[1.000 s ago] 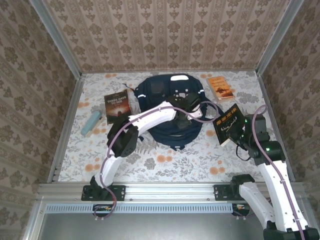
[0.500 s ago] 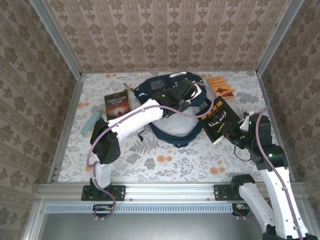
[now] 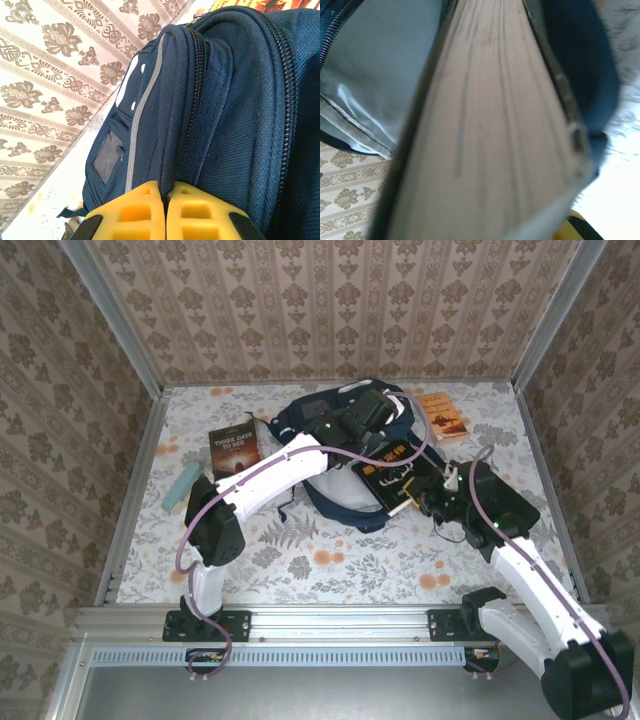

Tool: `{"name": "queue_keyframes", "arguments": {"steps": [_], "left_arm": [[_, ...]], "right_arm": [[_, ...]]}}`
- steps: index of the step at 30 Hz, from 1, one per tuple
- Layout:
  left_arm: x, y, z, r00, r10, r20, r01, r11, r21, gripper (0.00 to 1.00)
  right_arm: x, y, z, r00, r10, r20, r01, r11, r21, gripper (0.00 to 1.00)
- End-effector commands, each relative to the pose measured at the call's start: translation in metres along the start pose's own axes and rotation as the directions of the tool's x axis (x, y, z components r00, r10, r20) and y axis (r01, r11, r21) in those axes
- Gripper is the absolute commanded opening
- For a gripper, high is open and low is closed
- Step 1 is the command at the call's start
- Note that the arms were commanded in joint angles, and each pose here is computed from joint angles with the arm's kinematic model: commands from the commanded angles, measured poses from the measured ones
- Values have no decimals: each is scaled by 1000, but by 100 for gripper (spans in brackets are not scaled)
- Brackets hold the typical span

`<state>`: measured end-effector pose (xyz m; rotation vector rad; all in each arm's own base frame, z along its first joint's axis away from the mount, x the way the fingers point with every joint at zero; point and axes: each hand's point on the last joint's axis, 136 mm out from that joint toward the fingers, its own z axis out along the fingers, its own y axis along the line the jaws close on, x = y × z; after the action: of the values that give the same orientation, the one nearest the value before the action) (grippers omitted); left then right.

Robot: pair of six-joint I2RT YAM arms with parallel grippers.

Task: Pack the student bag

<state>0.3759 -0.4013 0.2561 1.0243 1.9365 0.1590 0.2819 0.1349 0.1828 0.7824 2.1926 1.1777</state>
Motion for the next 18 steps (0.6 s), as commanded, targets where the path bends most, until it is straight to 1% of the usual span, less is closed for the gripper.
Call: {"name": "queue_keyframes", "arguments": {"steps": [1,3,7,10,12,16,18], "left_arm": [[-52,43,-47,976,-130,174,143,988,-63,0],[-53,45,-51,974,-137,180,150,987,-60,0],[-55,51,-59,970,-151,190,164,985,-57,0],[-59,56,-66,967,-156,200,172,983,-62,0],[-61,61,-70,965,-162,207,179,981,-70,0],[-62,66,-75,961,-171,215,190,979,-70,0],[-61,68,-76,961,-177,214,195,978,-67,0]], "right_arm": [[-26,68,5,989,-44,143,75,973,-217,0],[-30,76,17,983,-54,174,93,971,-222,0],[-36,81,46,956,-109,271,158,974,-164,0],[-40,83,70,940,-114,322,172,973,-155,0],[-43,86,86,933,-105,345,170,972,-162,0],[-41,90,125,933,-97,346,167,970,-178,0],[-43,92,137,927,-75,367,157,967,-199,0]]}}
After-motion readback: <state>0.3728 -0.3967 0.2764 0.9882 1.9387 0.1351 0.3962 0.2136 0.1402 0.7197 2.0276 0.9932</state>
